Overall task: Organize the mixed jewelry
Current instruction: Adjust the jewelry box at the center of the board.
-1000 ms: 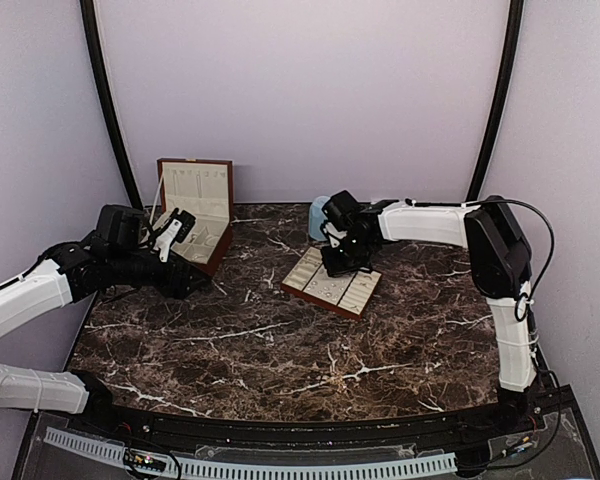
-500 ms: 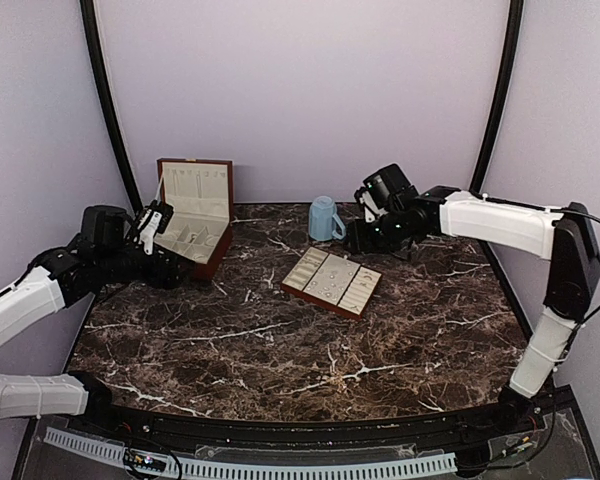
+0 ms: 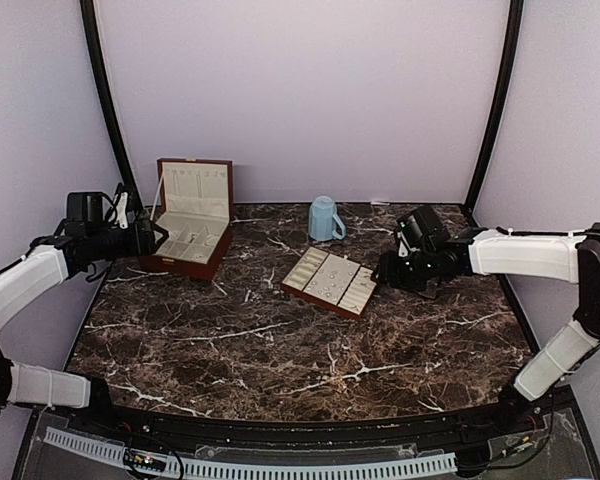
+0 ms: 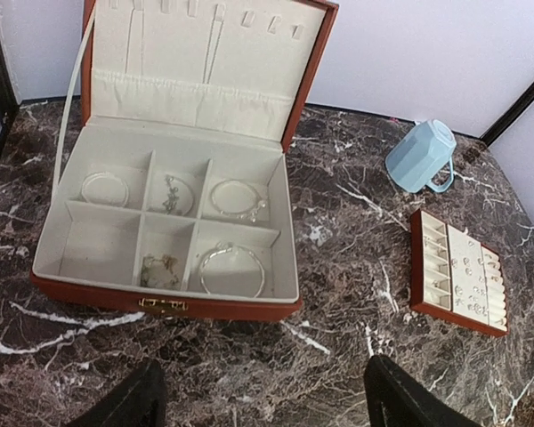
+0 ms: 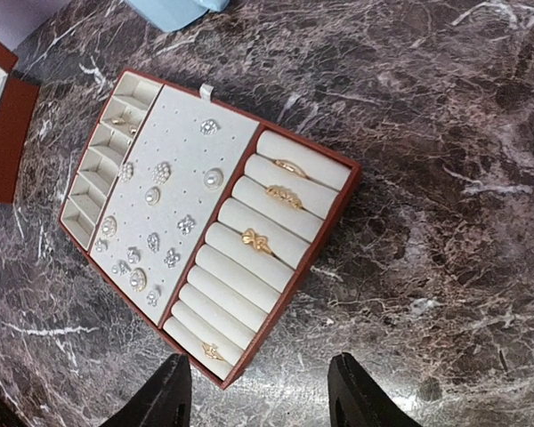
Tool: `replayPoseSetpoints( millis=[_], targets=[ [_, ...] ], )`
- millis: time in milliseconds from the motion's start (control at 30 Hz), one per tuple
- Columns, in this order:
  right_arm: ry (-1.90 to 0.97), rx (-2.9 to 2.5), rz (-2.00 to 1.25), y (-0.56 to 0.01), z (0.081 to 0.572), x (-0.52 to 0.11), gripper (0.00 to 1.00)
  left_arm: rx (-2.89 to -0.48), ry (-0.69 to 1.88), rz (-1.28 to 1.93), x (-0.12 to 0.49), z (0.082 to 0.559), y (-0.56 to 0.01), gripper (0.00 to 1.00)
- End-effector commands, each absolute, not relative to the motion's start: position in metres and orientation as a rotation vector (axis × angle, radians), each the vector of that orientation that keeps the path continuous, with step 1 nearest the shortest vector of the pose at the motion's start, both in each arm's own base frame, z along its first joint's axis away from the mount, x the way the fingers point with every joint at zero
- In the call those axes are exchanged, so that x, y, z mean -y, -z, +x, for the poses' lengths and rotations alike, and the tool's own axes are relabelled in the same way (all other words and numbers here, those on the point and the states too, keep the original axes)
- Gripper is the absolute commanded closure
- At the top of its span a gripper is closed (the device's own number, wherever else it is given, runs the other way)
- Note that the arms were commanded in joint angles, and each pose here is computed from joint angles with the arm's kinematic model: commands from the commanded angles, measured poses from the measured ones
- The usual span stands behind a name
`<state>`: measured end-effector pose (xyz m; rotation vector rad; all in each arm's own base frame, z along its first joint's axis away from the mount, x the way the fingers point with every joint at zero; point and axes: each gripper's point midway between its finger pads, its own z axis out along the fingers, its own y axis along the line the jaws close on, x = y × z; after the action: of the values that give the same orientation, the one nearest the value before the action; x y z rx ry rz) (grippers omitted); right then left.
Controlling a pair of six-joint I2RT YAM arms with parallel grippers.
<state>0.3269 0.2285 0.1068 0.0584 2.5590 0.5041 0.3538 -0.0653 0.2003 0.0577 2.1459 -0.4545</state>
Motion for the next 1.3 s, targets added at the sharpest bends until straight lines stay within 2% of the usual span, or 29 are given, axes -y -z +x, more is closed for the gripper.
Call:
replayPoseSetpoints(
  millis=[0, 200, 400, 667, 833, 933, 1100, 1200, 1267],
  targets=[
    [-0.682, -2.514, 0.143, -0.106, 0.332, -0.252, 0.5, -2.039, 0.493, 0.073, 0.069, 0.374, -0.239, 0.21],
    [-0.683, -2.542, 0.173, -0.091, 0.333, -0.261, 0.57, -2.108, 0.557, 0.11, 0.088, 0.388, -0.214, 0.29],
    [-0.695, -2.508, 0.221, -0.093, 0.336, -0.259, 0.57, -2.198, 0.546, 0.203, 0.13, 0.408, -0.186, 0.3],
    [-0.743, -2.47, 0.235, -0.104, 0.335, -0.26, 0.57, -2.349, 0.501, 0.18, 0.144, 0.446, -0.139, 0.35],
    [-0.752, -2.475, 0.215, -0.104, 0.334, -0.262, 0.57, -2.43, 0.44, 0.21, 0.153, 0.455, -0.111, 0.43],
    [-0.757, -2.484, 0.204, -0.102, 0.333, -0.264, 0.58, -2.476, 0.419, 0.215, 0.156, 0.458, -0.096, 0.51],
    [-0.757, -2.496, 0.191, -0.098, 0.332, -0.265, 0.58, -2.533, 0.311, 0.229, 0.154, 0.456, -0.078, 0.53],
    [-0.756, -2.494, 0.189, -0.098, 0.333, -0.264, 0.58, -2.552, 0.276, 0.22, 0.153, 0.453, -0.071, 0.6],
    [-0.757, -2.492, 0.185, -0.098, 0.333, -0.264, 0.58, -2.565, 0.261, 0.221, 0.153, 0.448, -0.067, 0.68]
  ],
)
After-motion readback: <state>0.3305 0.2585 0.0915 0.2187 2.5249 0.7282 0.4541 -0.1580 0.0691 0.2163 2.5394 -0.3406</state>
